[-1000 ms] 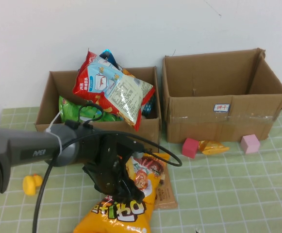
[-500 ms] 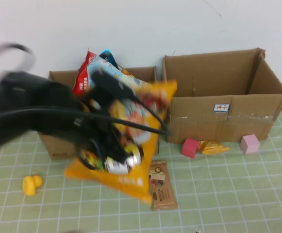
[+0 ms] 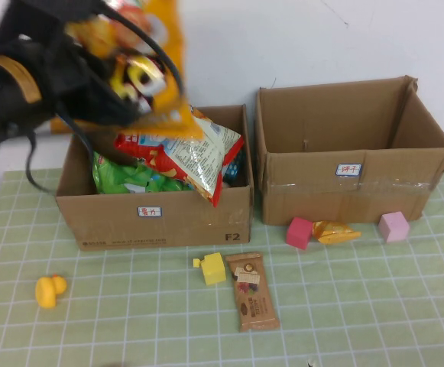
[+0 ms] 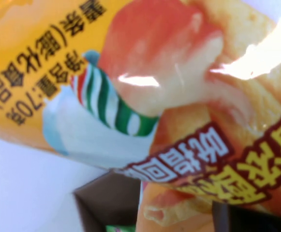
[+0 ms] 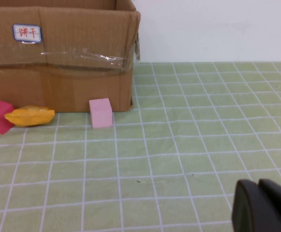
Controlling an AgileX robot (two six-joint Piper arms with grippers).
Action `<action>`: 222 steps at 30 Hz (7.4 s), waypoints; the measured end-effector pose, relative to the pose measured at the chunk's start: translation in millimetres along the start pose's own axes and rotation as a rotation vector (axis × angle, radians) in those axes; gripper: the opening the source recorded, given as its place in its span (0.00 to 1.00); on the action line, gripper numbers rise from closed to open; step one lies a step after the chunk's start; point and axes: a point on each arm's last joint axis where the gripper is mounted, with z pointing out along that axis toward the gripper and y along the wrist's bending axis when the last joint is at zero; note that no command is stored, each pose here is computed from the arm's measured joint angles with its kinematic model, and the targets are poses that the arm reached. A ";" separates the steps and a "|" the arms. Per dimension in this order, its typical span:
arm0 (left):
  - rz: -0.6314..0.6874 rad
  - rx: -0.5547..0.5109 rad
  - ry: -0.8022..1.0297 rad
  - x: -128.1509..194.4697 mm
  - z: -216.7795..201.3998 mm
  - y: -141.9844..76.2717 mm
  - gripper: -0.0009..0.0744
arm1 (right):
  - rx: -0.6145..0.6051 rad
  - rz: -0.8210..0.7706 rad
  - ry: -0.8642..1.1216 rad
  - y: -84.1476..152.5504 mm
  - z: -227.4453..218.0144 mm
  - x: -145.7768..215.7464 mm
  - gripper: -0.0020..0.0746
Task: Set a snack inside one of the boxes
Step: Place the potato chip in the potato chip box, then pick up the biscuit, then place the biscuit in the biscuit box
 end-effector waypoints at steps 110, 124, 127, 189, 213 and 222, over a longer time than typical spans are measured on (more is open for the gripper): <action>0.119 0.173 0.813 128.4 82.9 -91.3 0.01 | 0.000 0.000 0.000 0.0 0.0 0.0 0.02; 0.041 0.420 0.777 138.5 97.7 -151.2 0.38 | 0.000 0.000 0.000 0.0 0.0 0.0 0.02; 0.052 0.441 0.815 145.8 110.0 -171.7 0.65 | 0.000 0.000 0.000 0.0 0.0 0.0 0.02; 0.112 0.336 0.636 59.8 150.9 -160.6 0.61 | 0.000 0.000 0.000 0.0 0.0 0.0 0.02; -0.023 0.360 0.084 14.1 205.6 -182.8 0.61 | 0.000 0.000 0.000 0.0 0.0 0.0 0.02; -0.058 0.344 0.061 23.2 256.4 -194.7 0.61 | 0.000 0.000 0.000 0.0 0.0 0.0 0.02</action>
